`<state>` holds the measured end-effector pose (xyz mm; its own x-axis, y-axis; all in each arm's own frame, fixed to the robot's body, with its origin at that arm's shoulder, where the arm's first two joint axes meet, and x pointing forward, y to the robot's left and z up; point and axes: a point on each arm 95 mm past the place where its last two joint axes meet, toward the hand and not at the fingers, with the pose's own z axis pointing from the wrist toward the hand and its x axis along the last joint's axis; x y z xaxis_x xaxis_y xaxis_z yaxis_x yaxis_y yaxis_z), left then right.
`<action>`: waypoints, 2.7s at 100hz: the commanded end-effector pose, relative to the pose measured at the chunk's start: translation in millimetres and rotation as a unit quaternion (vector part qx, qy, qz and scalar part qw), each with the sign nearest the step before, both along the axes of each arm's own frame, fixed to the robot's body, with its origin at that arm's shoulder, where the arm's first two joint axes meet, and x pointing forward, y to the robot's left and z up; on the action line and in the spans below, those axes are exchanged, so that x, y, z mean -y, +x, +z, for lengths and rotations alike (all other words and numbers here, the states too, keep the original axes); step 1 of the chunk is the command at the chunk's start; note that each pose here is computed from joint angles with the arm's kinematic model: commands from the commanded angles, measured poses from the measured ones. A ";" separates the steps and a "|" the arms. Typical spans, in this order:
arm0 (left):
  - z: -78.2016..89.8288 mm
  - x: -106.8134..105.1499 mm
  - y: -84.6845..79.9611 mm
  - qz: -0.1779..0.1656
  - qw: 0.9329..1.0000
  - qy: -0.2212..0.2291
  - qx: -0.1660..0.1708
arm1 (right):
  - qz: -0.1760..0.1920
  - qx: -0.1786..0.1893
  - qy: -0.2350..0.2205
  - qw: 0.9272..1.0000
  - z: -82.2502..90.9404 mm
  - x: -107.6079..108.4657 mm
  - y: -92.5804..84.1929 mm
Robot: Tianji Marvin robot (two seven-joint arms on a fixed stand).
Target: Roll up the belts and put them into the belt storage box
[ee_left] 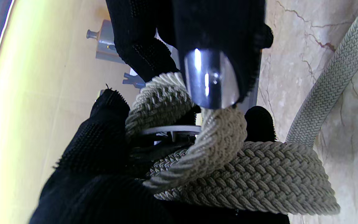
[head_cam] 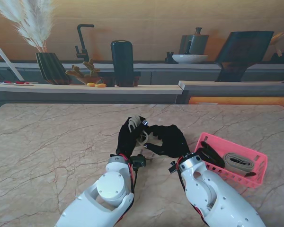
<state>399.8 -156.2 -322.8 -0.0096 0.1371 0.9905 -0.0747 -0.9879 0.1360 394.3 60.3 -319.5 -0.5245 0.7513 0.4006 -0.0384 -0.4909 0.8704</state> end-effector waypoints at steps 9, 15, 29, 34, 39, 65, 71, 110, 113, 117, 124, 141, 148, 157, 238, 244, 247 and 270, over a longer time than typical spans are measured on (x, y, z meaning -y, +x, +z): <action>4.3 6.0 -4.3 0.003 1.000 -0.018 -0.007 | 0.046 -0.001 0.014 0.999 -1.8 -12.9 -0.5; 4.9 6.2 -4.5 0.005 1.000 -0.020 -0.009 | 0.054 0.005 0.004 0.999 -3.8 -14.4 1.1; 4.2 7.6 -5.8 0.005 1.000 -0.021 -0.014 | 0.053 0.022 -0.020 0.998 -5.2 -15.5 7.0; 4.3 7.8 -6.3 0.004 1.000 -0.024 -0.018 | 0.054 0.021 -0.028 0.998 -5.4 -14.6 8.4; 4.6 7.1 -6.5 0.002 0.999 -0.029 -0.021 | 0.053 0.018 -0.038 0.998 -5.4 -12.2 8.9; 0.0 -2.7 -2.3 -0.033 0.999 0.001 -0.036 | 0.026 0.031 -0.038 0.998 12.4 18.5 -0.5; -2.3 -4.7 -0.5 -0.046 0.998 0.015 -0.036 | 0.017 0.042 -0.033 0.998 18.7 27.0 -3.9; -13.3 -11.1 7.9 -0.150 0.984 0.097 -0.006 | 0.025 0.068 -0.075 0.995 41.2 55.0 -1.4; -13.9 -11.6 7.7 -0.158 0.983 0.098 -0.005 | 0.031 0.062 -0.080 0.994 41.1 54.7 0.2; -14.7 -12.0 7.6 -0.165 0.981 0.099 -0.002 | 0.039 0.054 -0.088 0.994 40.8 54.2 2.6; -15.9 -12.7 7.5 -0.182 0.978 0.105 0.002 | 0.053 0.043 -0.099 0.993 40.7 53.0 6.8; -17.7 -13.9 7.5 -0.211 0.970 0.119 0.016 | 0.068 0.032 -0.110 0.991 40.9 45.5 18.0; -18.3 -13.4 7.5 -0.215 0.968 0.127 0.021 | 0.074 0.026 -0.107 0.991 40.5 41.4 22.1; -19.2 -11.9 7.7 -0.213 0.966 0.141 0.029 | 0.083 0.017 -0.107 0.991 39.5 35.9 25.4; -18.6 -5.7 9.6 -0.183 0.964 0.174 0.076 | 0.183 -0.014 -0.058 0.981 26.3 -4.4 34.0; -18.5 -5.1 10.1 -0.184 0.963 0.178 0.078 | 0.190 -0.017 -0.052 0.980 25.0 -7.6 34.3; -18.5 -4.8 10.3 -0.185 0.963 0.181 0.079 | 0.193 -0.018 -0.048 0.980 24.6 -9.3 34.5; -17.2 -2.9 12.4 -0.180 0.962 0.188 0.079 | 0.229 -0.036 -0.047 0.972 20.1 -18.5 32.5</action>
